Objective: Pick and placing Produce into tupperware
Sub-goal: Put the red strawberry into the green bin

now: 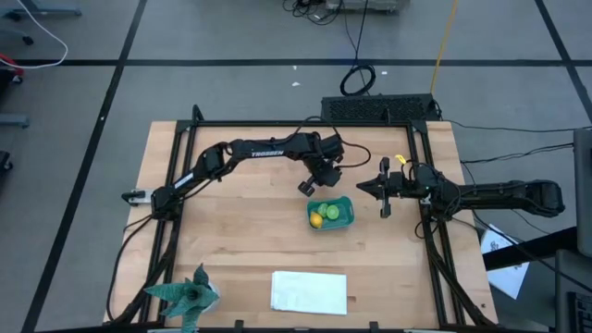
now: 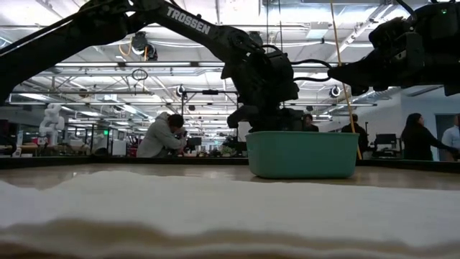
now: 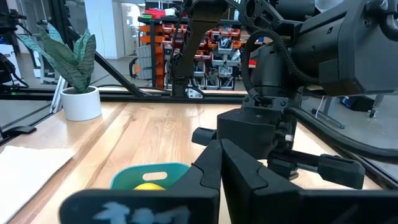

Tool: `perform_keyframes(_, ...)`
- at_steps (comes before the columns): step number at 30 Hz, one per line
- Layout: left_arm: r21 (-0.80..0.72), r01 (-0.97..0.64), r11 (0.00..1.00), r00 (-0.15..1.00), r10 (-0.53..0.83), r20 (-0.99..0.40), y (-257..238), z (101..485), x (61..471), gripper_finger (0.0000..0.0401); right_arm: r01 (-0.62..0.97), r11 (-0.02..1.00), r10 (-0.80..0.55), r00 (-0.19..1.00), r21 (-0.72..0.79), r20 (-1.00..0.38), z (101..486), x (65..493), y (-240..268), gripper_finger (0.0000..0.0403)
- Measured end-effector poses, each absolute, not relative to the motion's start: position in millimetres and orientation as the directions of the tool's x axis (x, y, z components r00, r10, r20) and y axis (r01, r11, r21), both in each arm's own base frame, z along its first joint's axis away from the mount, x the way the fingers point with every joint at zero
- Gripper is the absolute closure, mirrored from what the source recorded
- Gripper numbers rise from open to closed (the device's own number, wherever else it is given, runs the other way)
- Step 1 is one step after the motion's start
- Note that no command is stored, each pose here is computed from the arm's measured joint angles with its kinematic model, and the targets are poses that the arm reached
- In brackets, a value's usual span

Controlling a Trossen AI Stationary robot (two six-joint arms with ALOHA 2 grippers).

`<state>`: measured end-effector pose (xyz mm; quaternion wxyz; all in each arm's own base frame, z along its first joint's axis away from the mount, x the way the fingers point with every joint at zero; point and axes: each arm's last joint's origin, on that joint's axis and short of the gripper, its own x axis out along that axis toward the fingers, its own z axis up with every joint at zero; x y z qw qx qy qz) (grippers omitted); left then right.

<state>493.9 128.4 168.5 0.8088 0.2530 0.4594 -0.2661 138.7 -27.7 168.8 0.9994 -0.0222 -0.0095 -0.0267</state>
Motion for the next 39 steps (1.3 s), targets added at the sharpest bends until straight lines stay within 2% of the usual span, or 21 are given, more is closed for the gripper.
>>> perform_keyframes(8,0.179,0.675,0.715,0.434,-0.19,-0.88,127.8,168.4,494.1,0.0399,0.054,0.998,-0.053,0.998,-0.045,0.02,168.8,138.7,-27.7,0.0403)
perform_keyframes(13,0.231,0.674,0.702,0.421,-0.109,-0.9,124.5,168.1,495.4,0.04,0.054,0.998,-0.053,0.998,-0.045,0.02,168.8,138.6,-27.7,0.0403)
perform_keyframes(28,0.274,0.669,0.691,0.403,-0.027,-0.915,117.5,168.8,496.8,0.0401,0.053,0.998,-0.053,0.998,-0.045,0.02,168.8,138.7,-27.7,0.0403)
perform_keyframes(39,0.283,0.637,0.717,0.511,-0.117,-0.851,109.7,219.6,489.1,0.0401,0.052,0.998,-0.051,0.998,-0.044,0.024,169.2,138.6,-27.6,0.0403)
